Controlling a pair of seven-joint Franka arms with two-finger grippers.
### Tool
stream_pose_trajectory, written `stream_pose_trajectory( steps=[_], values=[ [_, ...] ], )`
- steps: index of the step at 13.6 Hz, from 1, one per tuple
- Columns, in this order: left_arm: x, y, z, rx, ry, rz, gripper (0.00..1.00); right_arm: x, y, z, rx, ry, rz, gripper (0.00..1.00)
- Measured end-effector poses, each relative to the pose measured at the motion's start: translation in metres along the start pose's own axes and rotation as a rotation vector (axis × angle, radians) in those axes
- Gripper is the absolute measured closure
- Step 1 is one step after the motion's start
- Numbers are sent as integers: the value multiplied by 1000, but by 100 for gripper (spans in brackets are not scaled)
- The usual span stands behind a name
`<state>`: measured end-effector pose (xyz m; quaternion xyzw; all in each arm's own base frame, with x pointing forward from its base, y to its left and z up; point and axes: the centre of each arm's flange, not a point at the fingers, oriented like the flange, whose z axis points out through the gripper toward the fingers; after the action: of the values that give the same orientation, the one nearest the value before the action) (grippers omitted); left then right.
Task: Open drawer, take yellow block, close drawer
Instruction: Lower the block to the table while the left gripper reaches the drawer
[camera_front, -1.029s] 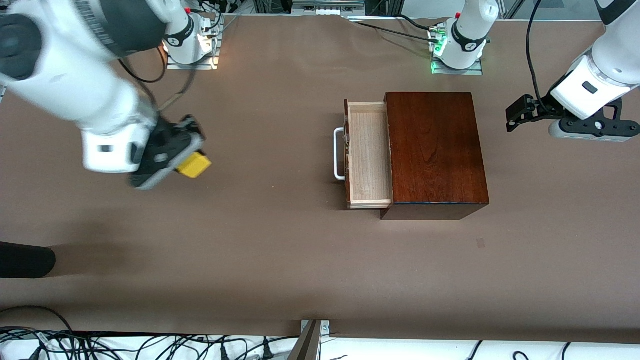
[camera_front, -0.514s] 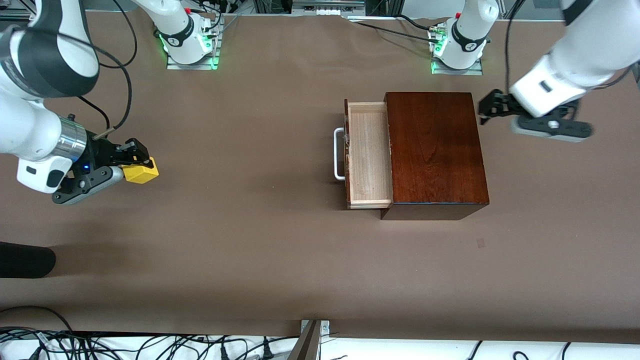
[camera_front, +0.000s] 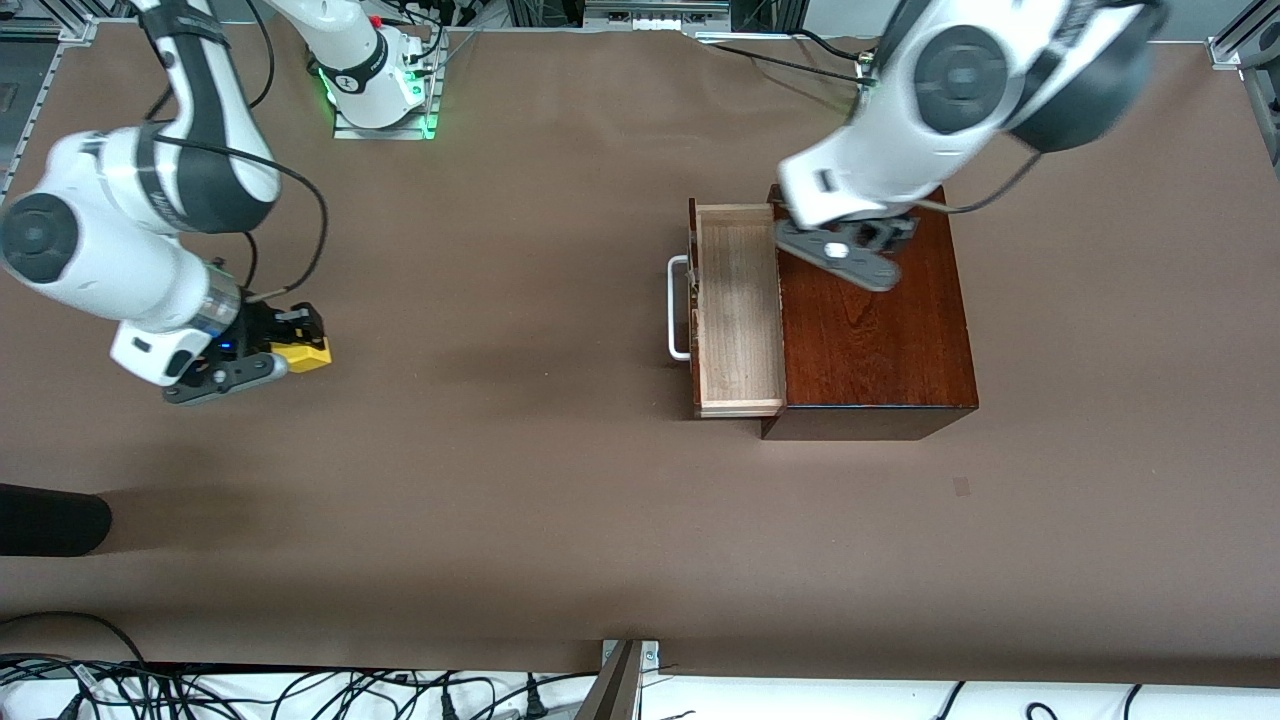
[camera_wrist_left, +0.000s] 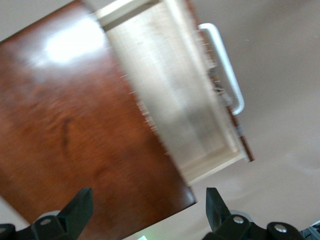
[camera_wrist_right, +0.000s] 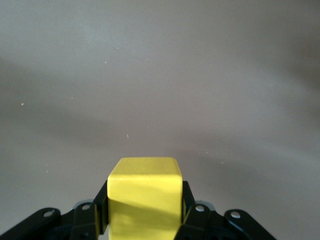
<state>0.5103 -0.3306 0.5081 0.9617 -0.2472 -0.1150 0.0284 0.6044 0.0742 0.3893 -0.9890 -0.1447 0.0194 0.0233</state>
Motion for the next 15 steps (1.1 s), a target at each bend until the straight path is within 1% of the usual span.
stream_pose_trajectory(
  steps=[2, 4, 5, 7, 9, 11, 12, 14, 15],
  values=[
    [19, 43, 12, 7, 50, 141, 0, -7, -3, 24, -8, 34, 10, 44],
    [35, 53, 24, 11, 94, 284, 0, -17, -8, 55, -12, 64, 59, 44],
    [43, 53, 27, 15, 126, 353, 0, -22, -16, 68, -11, 68, 89, 44],
    [57, 64, 40, 26, 169, 483, 0, -30, -26, 89, -15, 53, 143, 44],
    [66, 82, 64, 31, 155, 583, 0, -34, -26, 107, -28, 45, 188, 44],
    [71, 94, 82, 33, 139, 655, 0, -40, -23, 129, -30, 59, 213, 44],
    [74, 103, 90, 37, 145, 689, 0, -45, -20, 141, -29, 60, 222, 44],
    [80, 132, 108, 59, 178, 798, 0, -50, -13, 158, -27, 49, 237, 44],
    [80, 149, 120, 77, 173, 845, 0, -51, -10, 163, -26, 42, 241, 44]
  ],
)
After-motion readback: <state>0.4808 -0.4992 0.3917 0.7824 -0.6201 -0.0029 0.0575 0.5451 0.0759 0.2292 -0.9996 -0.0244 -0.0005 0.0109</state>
